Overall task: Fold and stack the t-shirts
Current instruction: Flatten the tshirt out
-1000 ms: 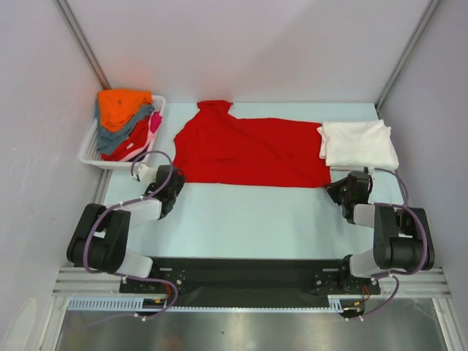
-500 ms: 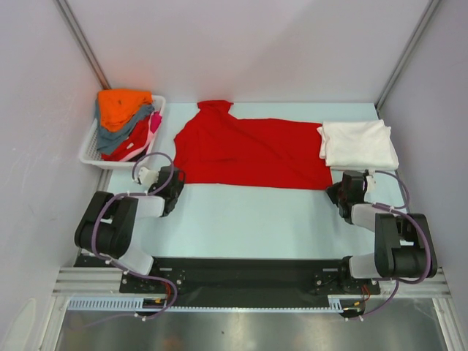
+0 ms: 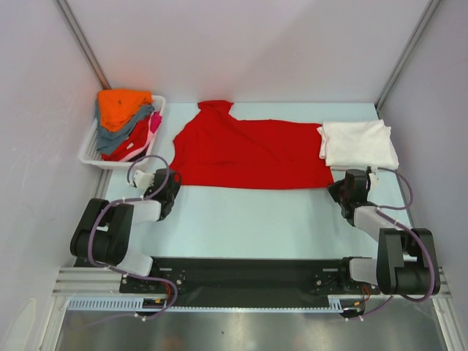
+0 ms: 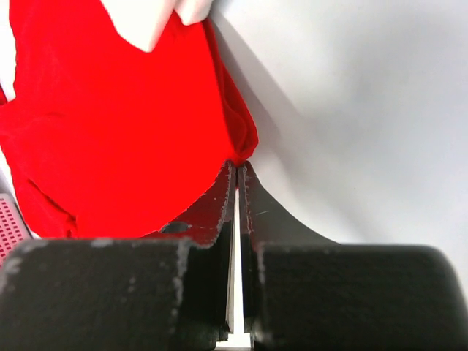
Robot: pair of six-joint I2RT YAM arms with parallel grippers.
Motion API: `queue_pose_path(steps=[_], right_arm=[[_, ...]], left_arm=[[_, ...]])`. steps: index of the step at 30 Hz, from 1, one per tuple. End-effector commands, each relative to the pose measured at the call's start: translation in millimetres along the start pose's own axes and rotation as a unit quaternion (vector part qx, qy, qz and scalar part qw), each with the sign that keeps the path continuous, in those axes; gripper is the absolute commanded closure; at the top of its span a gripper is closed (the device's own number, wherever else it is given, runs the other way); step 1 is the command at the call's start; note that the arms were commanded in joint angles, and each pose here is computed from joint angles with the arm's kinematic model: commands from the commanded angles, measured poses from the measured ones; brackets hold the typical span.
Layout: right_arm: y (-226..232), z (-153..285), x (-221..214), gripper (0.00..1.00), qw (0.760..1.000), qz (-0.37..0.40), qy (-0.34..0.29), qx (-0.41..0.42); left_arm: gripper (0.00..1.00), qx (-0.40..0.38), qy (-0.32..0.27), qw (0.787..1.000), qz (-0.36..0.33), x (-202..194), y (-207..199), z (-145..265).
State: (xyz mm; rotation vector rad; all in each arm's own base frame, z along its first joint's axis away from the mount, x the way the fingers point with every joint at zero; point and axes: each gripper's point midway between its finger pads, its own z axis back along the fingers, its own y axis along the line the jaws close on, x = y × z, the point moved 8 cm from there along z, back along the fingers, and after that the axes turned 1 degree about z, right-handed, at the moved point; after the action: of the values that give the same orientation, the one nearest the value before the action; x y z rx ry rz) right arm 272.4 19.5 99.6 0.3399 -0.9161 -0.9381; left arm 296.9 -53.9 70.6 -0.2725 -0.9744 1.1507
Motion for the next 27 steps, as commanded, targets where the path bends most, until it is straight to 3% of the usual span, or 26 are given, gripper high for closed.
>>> queue_pose_path(steps=[1, 10, 14, 27], right_arm=[[11.7, 2.4, 12.4, 1.0, 0.999, 0.021, -0.022, 0.011], [31.0, 6.9, 11.7, 1.0, 0.997, 0.071, -0.029, 0.028], [40.1, 11.9, 15.6, 1.0, 0.992, 0.113, -0.049, 0.021], [51.5, 21.7, 19.1, 1.0, 0.99, 0.127, -0.047, 0.031]], left_arm=[[1.0, -0.001, -0.028, 1.0, 0.011, 13.4, -1.3, 6.0], [1.0, -0.017, -0.051, 0.999, -0.006, 29.0, -9.5, 22.6], [1.0, -0.032, -0.036, 0.998, -0.026, 30.3, -16.2, 29.0], [1.0, -0.03, -0.037, 0.998, -0.042, 37.9, -14.5, 44.3]])
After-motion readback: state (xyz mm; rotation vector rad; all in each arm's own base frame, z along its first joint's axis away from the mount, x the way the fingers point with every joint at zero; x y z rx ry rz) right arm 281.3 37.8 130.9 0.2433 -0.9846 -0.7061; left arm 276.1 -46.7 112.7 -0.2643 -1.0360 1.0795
